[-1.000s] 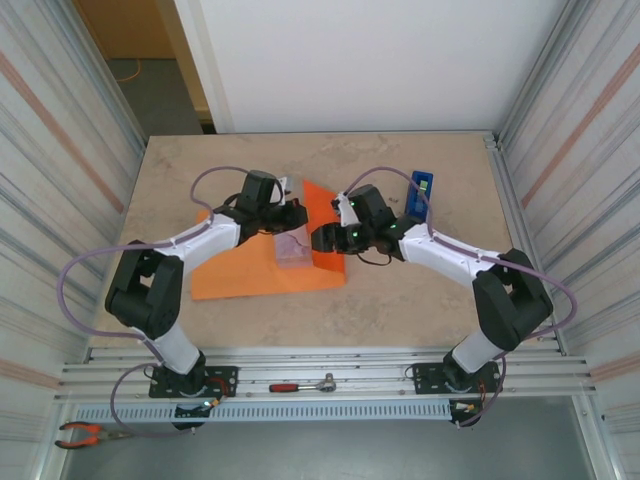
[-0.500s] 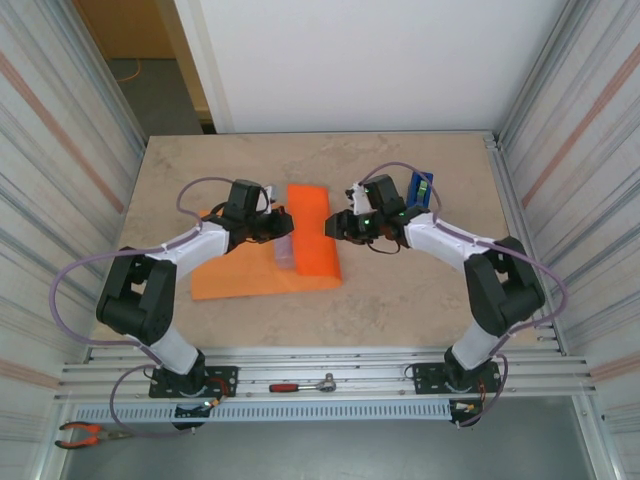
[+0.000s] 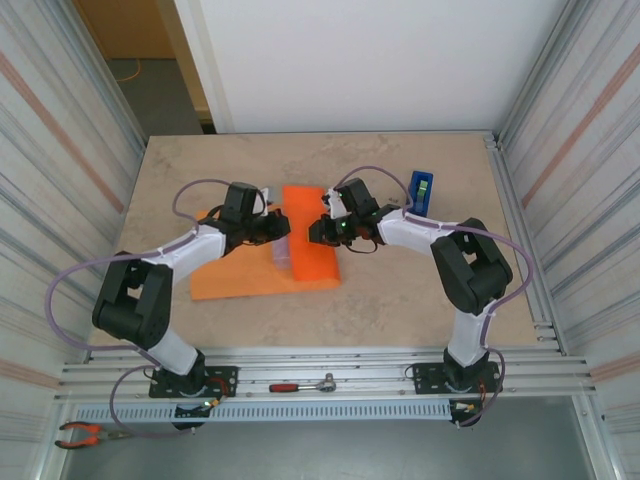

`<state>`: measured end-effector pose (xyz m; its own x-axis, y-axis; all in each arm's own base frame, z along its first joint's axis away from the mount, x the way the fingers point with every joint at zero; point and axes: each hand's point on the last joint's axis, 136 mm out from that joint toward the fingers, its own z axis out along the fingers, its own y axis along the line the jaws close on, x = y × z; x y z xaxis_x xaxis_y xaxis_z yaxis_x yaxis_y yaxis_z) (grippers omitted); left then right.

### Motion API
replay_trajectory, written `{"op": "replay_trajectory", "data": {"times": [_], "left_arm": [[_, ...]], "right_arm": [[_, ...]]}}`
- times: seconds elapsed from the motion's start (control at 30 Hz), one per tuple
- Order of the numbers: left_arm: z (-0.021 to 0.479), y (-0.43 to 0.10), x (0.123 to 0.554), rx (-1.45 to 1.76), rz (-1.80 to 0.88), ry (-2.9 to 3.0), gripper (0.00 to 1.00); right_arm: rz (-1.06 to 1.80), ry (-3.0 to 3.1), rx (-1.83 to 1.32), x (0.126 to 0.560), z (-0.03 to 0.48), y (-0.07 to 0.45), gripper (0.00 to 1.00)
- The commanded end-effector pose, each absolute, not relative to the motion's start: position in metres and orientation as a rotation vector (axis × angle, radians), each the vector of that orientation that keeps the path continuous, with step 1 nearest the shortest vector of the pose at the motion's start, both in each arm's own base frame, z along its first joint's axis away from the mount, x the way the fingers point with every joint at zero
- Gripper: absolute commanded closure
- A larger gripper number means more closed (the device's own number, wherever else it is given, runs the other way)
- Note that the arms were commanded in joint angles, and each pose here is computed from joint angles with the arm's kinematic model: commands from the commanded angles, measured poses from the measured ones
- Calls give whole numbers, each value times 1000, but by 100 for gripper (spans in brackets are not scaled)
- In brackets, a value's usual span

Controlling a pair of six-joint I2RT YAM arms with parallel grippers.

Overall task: Wrap the gift box in paper
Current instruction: First fold the wrapping paper around the gift box.

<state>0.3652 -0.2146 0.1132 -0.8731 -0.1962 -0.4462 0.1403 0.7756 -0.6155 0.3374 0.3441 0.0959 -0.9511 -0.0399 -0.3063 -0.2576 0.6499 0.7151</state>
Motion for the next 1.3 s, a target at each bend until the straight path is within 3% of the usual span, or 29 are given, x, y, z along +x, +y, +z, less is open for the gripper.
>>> {"op": "replay_trajectory", "data": {"times": [0.0,0.13,0.23,0.4,0.83,1.03,1.27], "left_arm": [[127,-200,370,-46,-866,2420,87],[131,-184,374,-105,-837,2389,52],[130,-177,376,-130,-795,2400,38],[119,-176,379,-123,-762,2445,27],[100,-197,388,-25,-731,2476,16],[80,-202,381,-5,-679,2530,16],[56,-195,369,0,-599,2581,24]], "right_arm": [[1172,2647,-234,335,80,346,85],[1162,2663,-228,332,72,343,85],[1156,2673,-224,331,68,342,86],[1157,2679,-225,329,65,343,86],[1148,2698,-228,325,59,343,86],[1146,2700,-229,324,59,342,86],[1146,2702,-226,324,61,342,86]]}}
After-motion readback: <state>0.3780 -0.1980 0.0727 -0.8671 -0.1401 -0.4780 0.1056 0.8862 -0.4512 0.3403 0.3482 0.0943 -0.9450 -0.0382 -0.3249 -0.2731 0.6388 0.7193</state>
